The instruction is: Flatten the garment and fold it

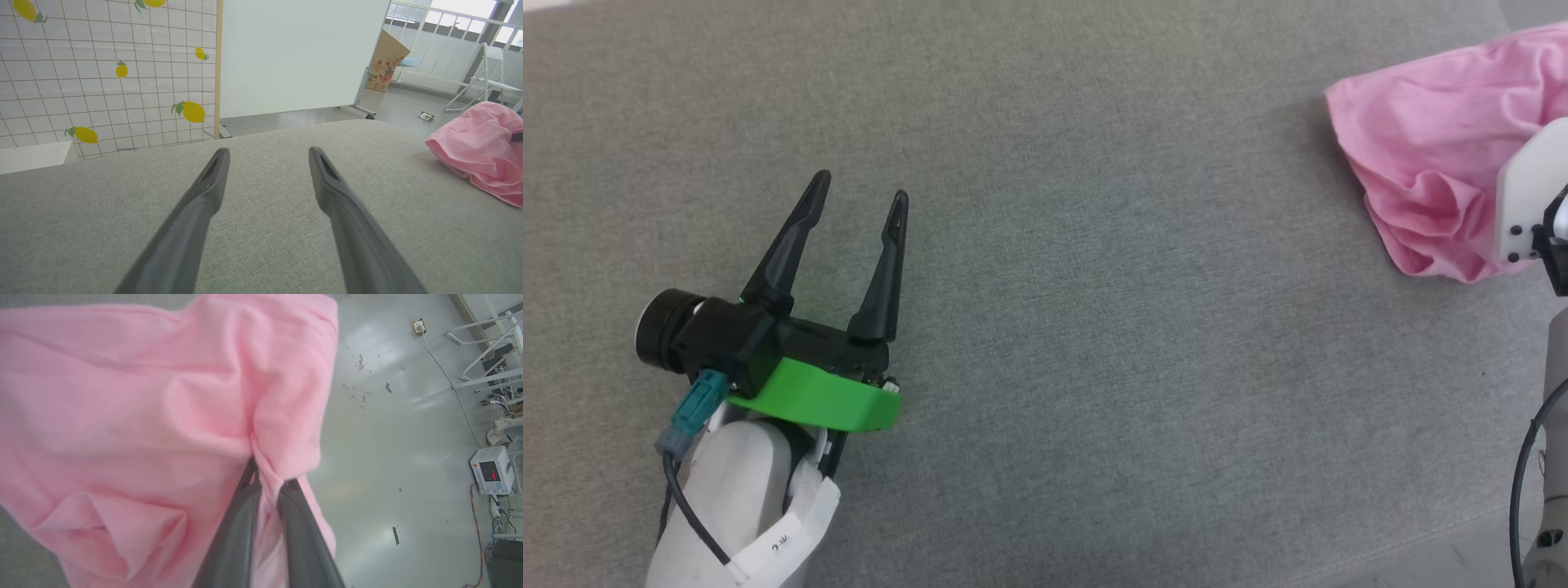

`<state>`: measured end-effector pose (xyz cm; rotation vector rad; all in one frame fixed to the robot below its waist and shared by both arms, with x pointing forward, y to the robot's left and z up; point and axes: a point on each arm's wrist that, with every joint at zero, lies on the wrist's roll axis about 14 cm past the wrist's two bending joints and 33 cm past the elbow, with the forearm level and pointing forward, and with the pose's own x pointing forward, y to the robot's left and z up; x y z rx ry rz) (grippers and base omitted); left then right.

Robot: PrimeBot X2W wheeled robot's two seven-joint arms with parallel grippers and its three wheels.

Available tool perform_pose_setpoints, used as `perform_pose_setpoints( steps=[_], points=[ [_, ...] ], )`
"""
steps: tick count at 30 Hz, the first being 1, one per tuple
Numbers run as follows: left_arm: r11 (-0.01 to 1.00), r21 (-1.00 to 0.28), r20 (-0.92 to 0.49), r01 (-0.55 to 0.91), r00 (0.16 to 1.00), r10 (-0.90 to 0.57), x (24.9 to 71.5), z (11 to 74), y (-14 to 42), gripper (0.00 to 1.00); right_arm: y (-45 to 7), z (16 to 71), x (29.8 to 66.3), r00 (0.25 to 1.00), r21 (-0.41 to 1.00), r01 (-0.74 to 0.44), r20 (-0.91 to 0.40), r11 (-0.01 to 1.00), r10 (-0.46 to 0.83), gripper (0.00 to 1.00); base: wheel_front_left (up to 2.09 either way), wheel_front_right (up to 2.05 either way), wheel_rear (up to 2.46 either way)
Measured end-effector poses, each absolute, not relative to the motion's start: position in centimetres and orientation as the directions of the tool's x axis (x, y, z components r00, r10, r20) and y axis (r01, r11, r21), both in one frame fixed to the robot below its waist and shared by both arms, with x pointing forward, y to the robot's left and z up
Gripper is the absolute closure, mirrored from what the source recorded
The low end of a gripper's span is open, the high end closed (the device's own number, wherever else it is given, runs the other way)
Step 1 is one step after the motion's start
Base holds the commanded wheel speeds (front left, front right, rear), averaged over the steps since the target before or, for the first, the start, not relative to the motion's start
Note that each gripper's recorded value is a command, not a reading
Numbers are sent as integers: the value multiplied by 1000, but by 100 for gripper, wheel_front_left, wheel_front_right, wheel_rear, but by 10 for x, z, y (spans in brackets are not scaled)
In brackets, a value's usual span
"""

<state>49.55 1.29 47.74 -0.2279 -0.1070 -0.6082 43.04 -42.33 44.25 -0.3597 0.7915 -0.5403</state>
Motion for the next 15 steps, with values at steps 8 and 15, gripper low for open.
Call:
perform_pose_setpoints(
  steps=[8,15],
  points=[
    [809,-195,151,555,832,-534,497,472,18,0,-430,439,430,593,-482,373,-534,793,-603,0,0,0,0],
    [826,-235,165,513,858,-486,482,492,25,0,-412,482,451,768,-349,419,-356,838,-532,0,0,0,0]
  ],
)
